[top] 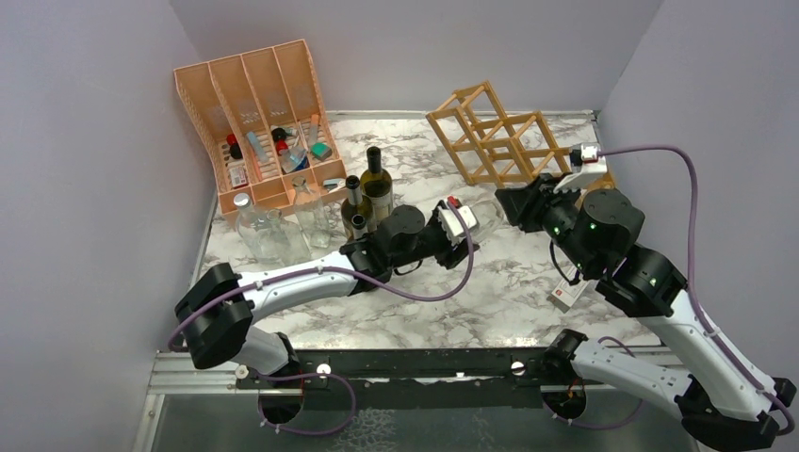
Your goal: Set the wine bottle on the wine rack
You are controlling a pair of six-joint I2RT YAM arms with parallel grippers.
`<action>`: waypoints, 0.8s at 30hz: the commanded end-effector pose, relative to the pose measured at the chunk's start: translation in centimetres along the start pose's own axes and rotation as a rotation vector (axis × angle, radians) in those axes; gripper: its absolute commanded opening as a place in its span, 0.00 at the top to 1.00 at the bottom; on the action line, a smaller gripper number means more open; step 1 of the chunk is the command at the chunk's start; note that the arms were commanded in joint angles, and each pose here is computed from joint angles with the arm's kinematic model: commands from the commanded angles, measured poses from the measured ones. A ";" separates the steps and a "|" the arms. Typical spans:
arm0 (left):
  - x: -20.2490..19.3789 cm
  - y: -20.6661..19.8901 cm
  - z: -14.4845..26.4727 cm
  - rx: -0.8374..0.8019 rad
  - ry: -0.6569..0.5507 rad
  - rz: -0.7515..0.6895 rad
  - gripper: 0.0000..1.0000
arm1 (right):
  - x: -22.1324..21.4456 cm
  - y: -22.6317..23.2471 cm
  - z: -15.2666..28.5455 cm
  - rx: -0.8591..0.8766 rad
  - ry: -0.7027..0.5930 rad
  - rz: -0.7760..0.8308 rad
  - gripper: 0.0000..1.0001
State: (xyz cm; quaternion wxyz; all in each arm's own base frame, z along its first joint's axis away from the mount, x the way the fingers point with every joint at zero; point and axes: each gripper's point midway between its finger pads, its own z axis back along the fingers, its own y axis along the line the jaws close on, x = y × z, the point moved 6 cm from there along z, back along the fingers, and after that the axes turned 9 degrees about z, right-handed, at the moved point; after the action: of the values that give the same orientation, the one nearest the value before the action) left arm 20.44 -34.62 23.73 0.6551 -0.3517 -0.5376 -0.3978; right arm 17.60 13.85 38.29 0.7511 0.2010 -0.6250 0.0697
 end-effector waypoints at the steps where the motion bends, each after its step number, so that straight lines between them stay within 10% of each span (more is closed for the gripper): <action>1: 1.6 0.5 -1.0 0.006 -0.038 -0.056 0.99 | 3.2 0.7 2.0 0.061 -0.095 -0.092 0.98; 6: 3.9 1.3 -0.8 0.027 -0.093 -0.238 1.00 | 1.8 0.0 3.1 0.035 0.000 -0.090 0.38; 8: 4.9 1.6 -0.6 0.025 -0.112 -0.364 1.00 | 1.5 -0.5 4.1 0.025 0.019 -0.088 0.29; 24: 10.8 1.2 1.1 -0.039 -0.270 -1.203 1.00 | -1.0 -0.2 5.1 0.102 0.258 0.067 0.28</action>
State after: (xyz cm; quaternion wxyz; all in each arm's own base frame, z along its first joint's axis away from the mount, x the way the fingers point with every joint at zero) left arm 22.83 -34.61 26.63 0.3923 -0.1184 -0.6344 -0.6554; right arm 12.68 10.42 40.60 0.7783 0.2195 -0.5812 0.0905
